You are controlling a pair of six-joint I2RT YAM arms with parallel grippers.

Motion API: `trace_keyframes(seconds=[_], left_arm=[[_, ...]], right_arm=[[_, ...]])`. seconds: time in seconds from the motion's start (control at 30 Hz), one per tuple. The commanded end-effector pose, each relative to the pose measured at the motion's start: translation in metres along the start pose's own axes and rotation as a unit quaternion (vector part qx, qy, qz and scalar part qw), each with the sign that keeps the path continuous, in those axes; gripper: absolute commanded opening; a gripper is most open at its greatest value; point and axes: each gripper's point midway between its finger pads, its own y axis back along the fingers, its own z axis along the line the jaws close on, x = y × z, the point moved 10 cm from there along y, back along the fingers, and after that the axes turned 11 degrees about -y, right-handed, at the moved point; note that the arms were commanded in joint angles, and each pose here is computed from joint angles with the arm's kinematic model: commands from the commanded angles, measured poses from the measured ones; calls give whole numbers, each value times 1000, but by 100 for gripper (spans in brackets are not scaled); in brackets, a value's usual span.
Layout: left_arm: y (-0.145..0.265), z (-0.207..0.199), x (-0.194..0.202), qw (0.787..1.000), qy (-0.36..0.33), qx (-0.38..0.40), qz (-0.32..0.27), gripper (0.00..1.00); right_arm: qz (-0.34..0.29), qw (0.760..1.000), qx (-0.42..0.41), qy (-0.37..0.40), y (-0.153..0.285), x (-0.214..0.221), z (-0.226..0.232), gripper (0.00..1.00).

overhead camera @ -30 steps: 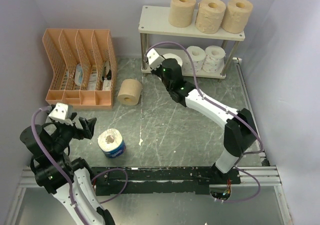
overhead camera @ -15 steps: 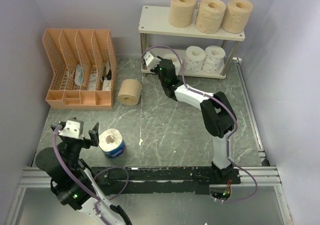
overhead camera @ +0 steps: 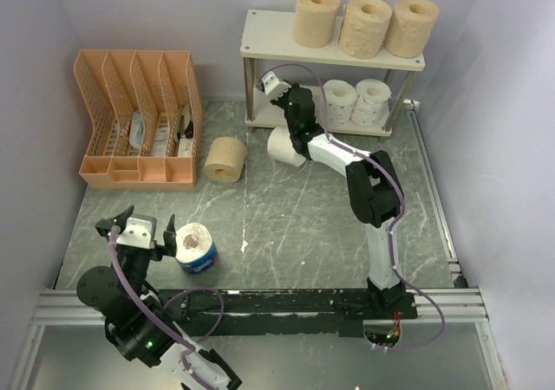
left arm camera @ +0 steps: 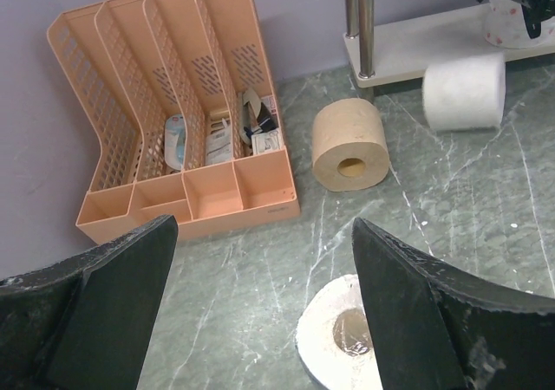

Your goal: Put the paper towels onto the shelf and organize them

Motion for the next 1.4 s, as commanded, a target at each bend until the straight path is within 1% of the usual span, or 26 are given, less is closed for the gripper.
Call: trace_keyframes(seconds=[0.0,0.07,0.1,0.13,0.17,0.2,0.23,0.27,0.3,0.37,0.4,0.47,0.53,0.6,0.67,0.77,0.8,0.87,0.93,1.0,1.17,1.37], left_arm=[[-3,2,-1,1000,-7,-5,1,94],[-4,3,-1,1000,-7,-7,3,94],[-5,4,-1,1000,-4,-7,5,93],[-5,5,-1,1000,-2,-6,8,93],[-6,6,-1,1000,1,-5,9,94],[-7,7,-1,1000,4,-5,11,94],[-7,8,-1,1000,6,-4,13,93],[-8,9,-1,1000,7,-2,14,94],[-9,10,-1,1000,10,0,16,94],[-9,12,0,1000,15,9,17,94],[-10,13,-1,1000,16,13,17,94],[-10,14,0,999,22,22,18,94],[-11,15,0,999,27,31,19,94],[-11,15,0,999,27,38,17,94],[-9,14,0,999,25,42,14,94],[-7,12,-1,999,20,44,8,94],[-6,11,-2,999,20,46,6,94],[-6,12,-2,998,22,53,6,94],[-8,14,-1,998,29,58,8,94],[-9,16,-1,997,37,65,11,94],[-9,16,-1,997,38,71,7,94],[-8,15,-1,997,38,72,6,93]], right_arm=[[0,1000,15,-8,-3,-1,-1,0],[13,998,35,-49,17,-22,1,0],[14,995,47,-90,36,-40,-3,17],[18,990,47,-135,57,-55,-5,39],[7,978,36,-204,86,-78,-18,72],[12,962,6,-273,109,-83,-16,96],[16,941,-33,-337,132,-83,-14,100],[16,912,-64,-404,153,-81,-13,100],[36,886,-99,-452,177,-61,1,100],[43,831,-154,-533,216,-42,15,100],[60,791,-166,-586,232,-35,23,100],[103,742,-157,-644,258,-19,33,100],[127,714,-142,-674,278,-9,43,100],[144,701,-113,-689,290,3,53,100],[153,669,-101,-720,295,9,59,100],[132,609,-111,-774,298,15,66,100],[129,594,-114,-786,297,16,69,100],[125,571,-128,-801,290,12,73,100],[119,560,-131,-810,282,7,76,99],[118,560,-128,-810,274,5,80,98],[132,594,-108,-786,249,8,93,93],[144,617,-95,-768,220,11,101,89]])
